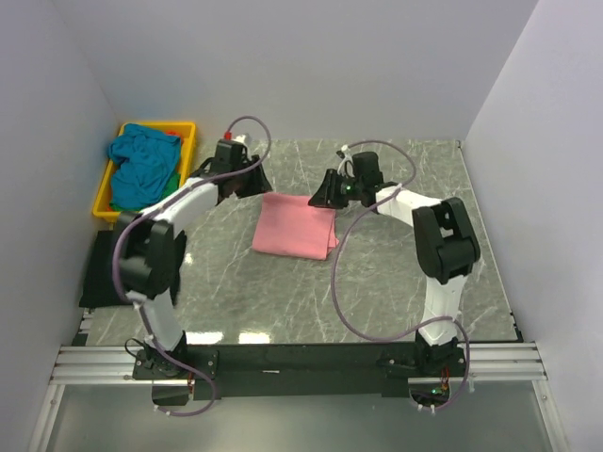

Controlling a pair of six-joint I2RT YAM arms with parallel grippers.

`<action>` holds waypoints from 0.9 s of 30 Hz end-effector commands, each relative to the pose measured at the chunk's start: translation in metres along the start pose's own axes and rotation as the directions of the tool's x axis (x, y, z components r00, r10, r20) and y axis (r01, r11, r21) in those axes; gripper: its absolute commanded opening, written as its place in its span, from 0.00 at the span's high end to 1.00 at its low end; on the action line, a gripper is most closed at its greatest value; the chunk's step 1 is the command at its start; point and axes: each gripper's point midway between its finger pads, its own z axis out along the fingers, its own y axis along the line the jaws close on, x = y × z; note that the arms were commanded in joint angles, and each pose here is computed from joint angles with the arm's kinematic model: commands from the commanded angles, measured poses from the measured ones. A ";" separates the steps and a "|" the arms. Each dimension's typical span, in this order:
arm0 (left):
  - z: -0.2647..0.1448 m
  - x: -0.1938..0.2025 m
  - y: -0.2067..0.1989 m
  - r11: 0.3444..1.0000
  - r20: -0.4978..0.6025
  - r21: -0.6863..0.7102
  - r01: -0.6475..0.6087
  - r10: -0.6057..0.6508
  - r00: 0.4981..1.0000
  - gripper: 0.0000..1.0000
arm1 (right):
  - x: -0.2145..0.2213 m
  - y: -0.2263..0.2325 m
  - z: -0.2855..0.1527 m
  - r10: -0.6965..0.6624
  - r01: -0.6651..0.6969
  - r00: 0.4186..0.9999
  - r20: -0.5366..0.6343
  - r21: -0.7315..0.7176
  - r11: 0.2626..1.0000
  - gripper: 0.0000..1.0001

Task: Fold and stack the t-shirts
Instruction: Fold the tshirt

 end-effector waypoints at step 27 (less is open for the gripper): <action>0.066 -0.057 0.015 0.992 0.047 -0.009 0.125 -0.125 0.991 0.46 | -0.076 -0.033 -0.024 0.257 -0.242 0.958 0.129 -0.122 0.963 0.62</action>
